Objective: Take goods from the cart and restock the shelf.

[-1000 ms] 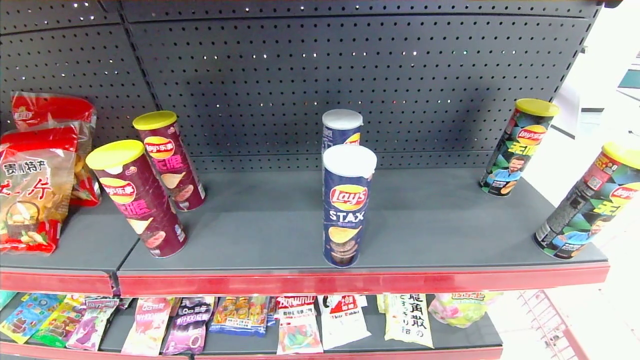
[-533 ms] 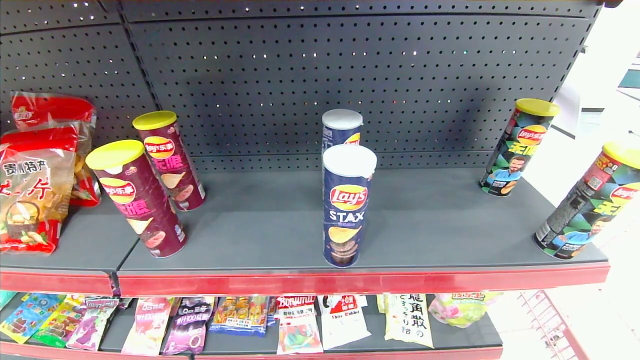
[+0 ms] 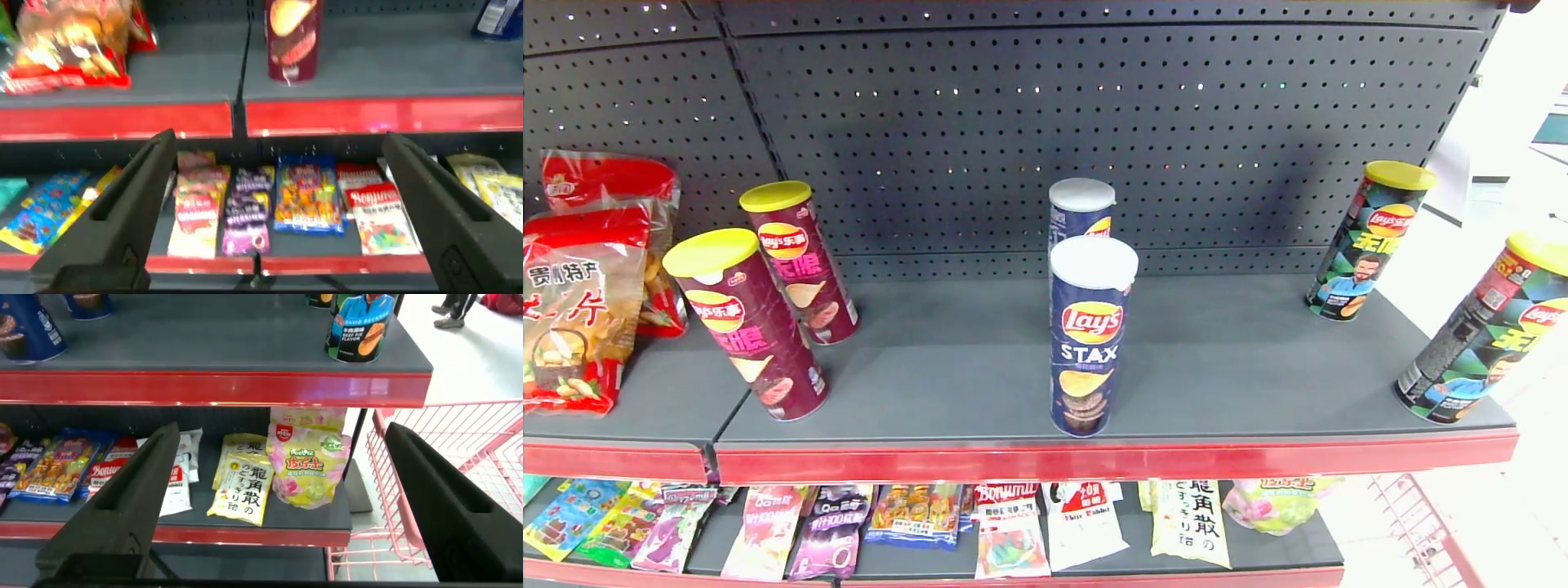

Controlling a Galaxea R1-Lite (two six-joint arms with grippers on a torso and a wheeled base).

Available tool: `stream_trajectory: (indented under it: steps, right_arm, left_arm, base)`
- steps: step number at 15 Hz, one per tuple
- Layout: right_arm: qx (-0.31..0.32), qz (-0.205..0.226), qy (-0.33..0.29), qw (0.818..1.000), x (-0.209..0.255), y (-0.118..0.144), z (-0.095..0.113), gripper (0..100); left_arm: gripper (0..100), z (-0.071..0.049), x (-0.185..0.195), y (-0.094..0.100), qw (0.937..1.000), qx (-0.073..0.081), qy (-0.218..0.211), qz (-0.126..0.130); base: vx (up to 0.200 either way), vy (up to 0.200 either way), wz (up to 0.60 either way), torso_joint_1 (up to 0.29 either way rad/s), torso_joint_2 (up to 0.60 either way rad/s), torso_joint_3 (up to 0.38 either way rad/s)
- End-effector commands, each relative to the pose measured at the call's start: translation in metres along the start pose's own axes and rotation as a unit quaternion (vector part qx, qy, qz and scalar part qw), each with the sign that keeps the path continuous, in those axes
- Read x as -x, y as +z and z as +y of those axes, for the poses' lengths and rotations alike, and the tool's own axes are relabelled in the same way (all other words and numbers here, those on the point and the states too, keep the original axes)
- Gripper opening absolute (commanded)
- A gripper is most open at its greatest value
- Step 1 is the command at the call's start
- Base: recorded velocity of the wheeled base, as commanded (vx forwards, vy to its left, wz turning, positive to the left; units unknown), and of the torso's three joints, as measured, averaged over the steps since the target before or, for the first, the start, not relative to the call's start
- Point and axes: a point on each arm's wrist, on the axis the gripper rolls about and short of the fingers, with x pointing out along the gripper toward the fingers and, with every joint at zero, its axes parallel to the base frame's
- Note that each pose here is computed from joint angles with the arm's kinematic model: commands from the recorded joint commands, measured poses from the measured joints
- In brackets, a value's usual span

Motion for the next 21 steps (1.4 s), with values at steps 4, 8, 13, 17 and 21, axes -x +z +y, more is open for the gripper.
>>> stream_trajectory:
  steps: [4,8,13,17,21]
  right_arm:
    - [0.000,0.001,-0.001,1.000,-0.0001,0.0000,0.0000,100]
    - [0.000,0.001,0.000,1.000,-0.0001,0.0000,0.0000,100]
    - [0.000,0.001,-0.001,1.000,-0.0001,0.0000,0.0000,100]
    - [0.000,0.001,-0.001,1.000,-0.0001,0.0000,0.0000,100]
    - [0.000,0.001,-0.001,1.000,-0.0001,0.0000,0.0000,100]
  left_arm:
    - [100,0.0005,-0.0001,-0.0008,0.9995,0.030,0.011,0.005]
    - [100,0.0004,-0.0003,-0.0012,0.9996,0.027,0.011,0.006]
    - [100,0.0004,-0.0003,-0.0012,0.9996,0.027,0.010,0.006]
    - [100,0.0004,-0.0002,-0.0008,0.9996,0.027,0.010,0.005]
    - [100,0.0004,-0.0002,-0.0008,0.9996,0.027,0.010,0.005]
  base:
    - [0.000,0.000,0.00,0.000,0.00,0.000]
    - [0.000,0.000,0.00,0.000,0.00,0.000]
    - [0.000,0.000,0.00,0.000,0.00,0.000]
    - [0.000,0.000,0.00,0.000,0.00,0.000]
    - [0.000,0.000,0.00,0.000,0.00,0.000]
